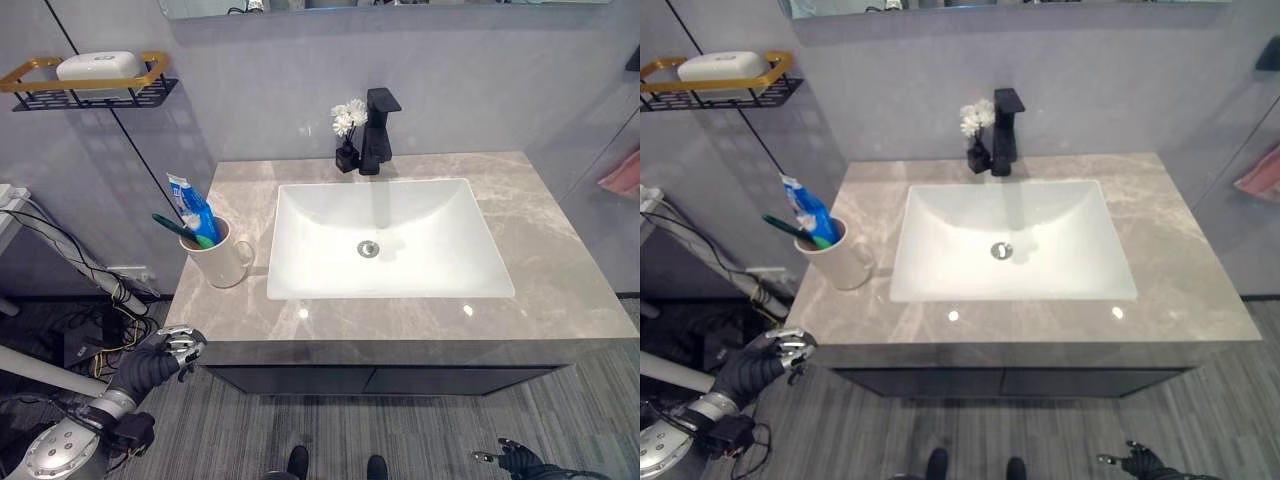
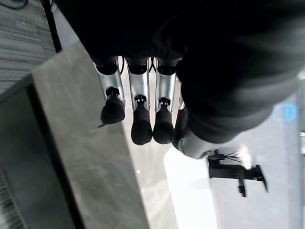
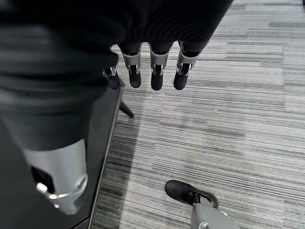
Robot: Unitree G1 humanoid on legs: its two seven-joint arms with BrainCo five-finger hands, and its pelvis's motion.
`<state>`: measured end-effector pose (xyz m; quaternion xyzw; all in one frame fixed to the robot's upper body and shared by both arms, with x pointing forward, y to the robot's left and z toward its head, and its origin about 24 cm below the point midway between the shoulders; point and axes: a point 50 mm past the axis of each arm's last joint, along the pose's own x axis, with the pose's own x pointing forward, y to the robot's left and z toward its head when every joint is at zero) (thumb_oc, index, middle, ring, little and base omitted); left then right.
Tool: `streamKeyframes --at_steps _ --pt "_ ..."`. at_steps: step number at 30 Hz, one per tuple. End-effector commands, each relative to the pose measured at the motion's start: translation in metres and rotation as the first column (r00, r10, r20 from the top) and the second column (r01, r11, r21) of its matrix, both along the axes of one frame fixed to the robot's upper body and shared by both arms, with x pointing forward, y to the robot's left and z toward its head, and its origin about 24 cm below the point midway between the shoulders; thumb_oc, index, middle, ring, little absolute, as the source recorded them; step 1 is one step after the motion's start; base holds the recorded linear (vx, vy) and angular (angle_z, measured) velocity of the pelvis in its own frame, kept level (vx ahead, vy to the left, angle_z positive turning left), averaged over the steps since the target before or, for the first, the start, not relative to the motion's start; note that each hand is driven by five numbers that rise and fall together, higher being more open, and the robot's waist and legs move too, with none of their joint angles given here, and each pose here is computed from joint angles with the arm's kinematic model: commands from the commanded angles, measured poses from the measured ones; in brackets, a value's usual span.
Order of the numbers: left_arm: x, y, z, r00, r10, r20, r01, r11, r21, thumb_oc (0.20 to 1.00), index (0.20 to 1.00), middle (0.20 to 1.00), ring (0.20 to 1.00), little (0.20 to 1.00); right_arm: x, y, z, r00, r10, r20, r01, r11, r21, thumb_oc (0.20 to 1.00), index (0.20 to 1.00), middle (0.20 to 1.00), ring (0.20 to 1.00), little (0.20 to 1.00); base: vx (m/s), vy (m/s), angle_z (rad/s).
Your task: Put brush and paste in cup on sink, flatten towel.
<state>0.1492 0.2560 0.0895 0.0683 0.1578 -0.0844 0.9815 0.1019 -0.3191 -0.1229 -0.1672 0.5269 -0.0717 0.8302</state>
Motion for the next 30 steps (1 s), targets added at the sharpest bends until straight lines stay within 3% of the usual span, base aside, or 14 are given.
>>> streamKeyframes --at_steps 1,11,30 --pt "0.011 0.005 0.024 0.99 -0.012 0.14 0.0 0.997 0.079 0.2 0.2 0.2 0.2 0.2 0.016 -0.007 0.007 0.999 0.004 0.039 -0.002 0.999 -0.036 1.0 1.0 1.0 1.0 1.0 0.06 0.003 0.02" --pt "0.023 0.029 0.021 0.972 0.105 0.212 -0.14 0.978 0.157 0.2 0.2 0.2 0.2 0.2 0.01 0.016 -0.004 0.999 0.048 0.004 -0.048 0.998 0.026 1.0 1.0 1.0 1.0 1.0 0.03 0.006 -0.06" --pt "0.046 0.01 0.026 0.968 0.037 0.249 -0.069 0.99 0.121 0.2 0.2 0.2 0.2 0.2 0.002 0.022 -0.011 0.998 0.043 -0.044 -0.041 0.998 0.044 1.0 1.0 1.0 1.0 1.0 0.02 -0.006 -0.01"
